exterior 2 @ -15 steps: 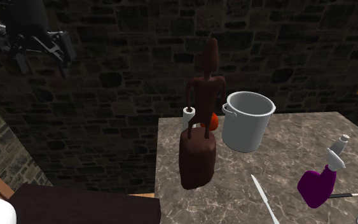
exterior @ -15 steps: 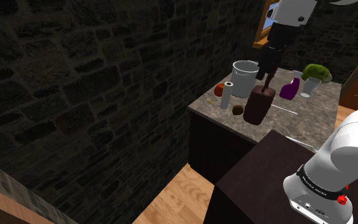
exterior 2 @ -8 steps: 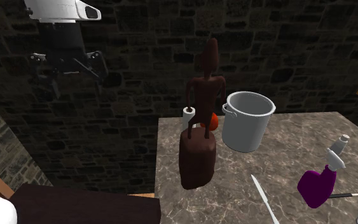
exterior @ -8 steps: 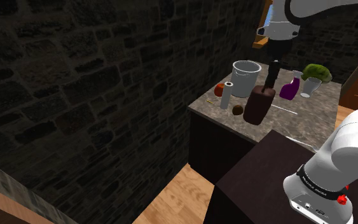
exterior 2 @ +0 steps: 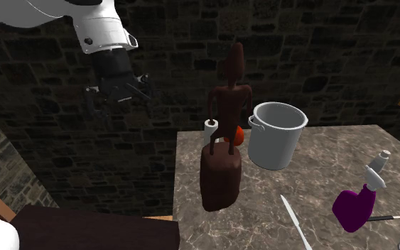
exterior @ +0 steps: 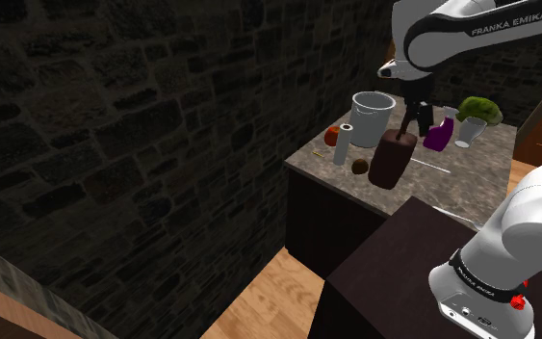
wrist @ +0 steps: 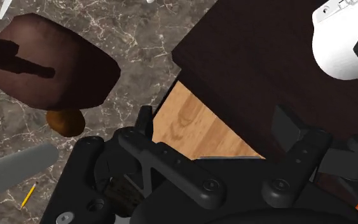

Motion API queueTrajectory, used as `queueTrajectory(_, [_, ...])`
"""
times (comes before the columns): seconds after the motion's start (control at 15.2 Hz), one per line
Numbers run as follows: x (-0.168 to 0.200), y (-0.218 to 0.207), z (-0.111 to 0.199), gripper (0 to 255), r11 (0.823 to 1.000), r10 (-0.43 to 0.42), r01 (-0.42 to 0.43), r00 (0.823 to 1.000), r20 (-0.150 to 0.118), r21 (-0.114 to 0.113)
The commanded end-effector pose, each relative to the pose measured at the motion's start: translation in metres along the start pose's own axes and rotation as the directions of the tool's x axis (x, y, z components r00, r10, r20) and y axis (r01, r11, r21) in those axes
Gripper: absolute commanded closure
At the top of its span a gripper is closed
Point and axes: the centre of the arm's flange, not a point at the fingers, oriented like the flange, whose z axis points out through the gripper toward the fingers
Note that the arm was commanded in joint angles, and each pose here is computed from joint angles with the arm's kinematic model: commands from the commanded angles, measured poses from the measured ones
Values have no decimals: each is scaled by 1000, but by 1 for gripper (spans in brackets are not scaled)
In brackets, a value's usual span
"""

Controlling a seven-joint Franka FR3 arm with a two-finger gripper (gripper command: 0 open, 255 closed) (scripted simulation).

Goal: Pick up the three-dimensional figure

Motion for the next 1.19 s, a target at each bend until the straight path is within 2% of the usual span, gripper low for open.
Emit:
queueTrajectory(0.0, [1,20,14,0,995,-89,91,994,68,-29])
queueTrajectory(0.2, [6,45,33,0,974,-206,219,964,168,-60])
queueTrajectory(0.4, [11,71,52,0,935,-314,346,910,269,-77])
queueTrajectory(0.53, [16,88,64,0,900,-379,427,862,336,-81])
queueTrajectory(0.66, [21,105,76,0,859,-437,506,805,401,-79])
queueTrajectory(0.79, [27,122,87,0,811,-489,581,739,464,-70])
queueTrajectory(0.92, [34,138,99,0,758,-532,650,665,524,-56])
queueTrajectory(0.99, [37,144,103,0,737,-546,674,637,545,-49])
queueTrajectory(1.12, [41,144,113,0,737,-546,674,637,545,-49])
